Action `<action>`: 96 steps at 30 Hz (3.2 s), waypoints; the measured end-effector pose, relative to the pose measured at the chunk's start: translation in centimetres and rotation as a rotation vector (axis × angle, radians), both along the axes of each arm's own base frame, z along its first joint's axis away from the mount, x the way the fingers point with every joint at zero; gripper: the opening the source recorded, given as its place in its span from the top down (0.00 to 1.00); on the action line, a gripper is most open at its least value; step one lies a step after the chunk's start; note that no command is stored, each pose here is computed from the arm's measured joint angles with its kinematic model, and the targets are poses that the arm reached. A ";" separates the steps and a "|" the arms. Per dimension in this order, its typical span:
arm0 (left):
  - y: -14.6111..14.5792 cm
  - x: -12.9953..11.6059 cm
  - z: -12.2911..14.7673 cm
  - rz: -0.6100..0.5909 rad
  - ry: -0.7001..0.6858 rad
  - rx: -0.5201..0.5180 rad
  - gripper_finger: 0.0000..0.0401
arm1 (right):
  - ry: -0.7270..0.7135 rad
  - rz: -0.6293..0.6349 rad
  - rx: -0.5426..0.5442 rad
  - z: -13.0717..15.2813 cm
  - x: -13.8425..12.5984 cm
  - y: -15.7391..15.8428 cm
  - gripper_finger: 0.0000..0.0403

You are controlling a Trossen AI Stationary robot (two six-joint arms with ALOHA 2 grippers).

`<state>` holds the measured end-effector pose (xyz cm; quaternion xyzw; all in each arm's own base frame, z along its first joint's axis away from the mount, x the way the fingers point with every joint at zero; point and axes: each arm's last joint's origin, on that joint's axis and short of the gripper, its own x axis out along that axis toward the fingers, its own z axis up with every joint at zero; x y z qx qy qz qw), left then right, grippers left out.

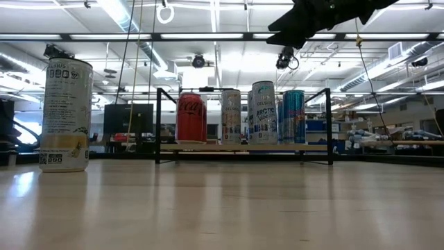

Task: Place canned beverage on shelf
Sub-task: Put the black soda can on the shelf aligned with the other red soda can

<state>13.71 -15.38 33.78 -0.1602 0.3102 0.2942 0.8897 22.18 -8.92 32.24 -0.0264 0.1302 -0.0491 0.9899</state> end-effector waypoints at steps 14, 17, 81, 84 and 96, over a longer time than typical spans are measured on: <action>1.4 1.4 2.3 -0.149 -0.123 0.094 0.21 | -0.005 0.051 0.011 0.0 0.1 0.4 0.22; 2.6 2.0 4.2 -0.224 -0.190 0.098 0.21 | -0.005 0.052 0.011 0.0 0.1 0.4 0.22; 13.0 -7.6 -3.2 -0.530 -0.523 0.094 0.21 | -0.004 0.053 0.012 0.0 0.1 0.4 0.22; 12.8 -7.2 -4.5 -0.520 -0.489 0.091 0.21 | -0.003 0.053 0.012 0.0 0.1 0.4 0.22; 12.9 -7.3 -7.3 -0.407 -0.358 -0.043 0.21 | 0.014 0.053 0.020 -0.2 0.1 0.4 0.22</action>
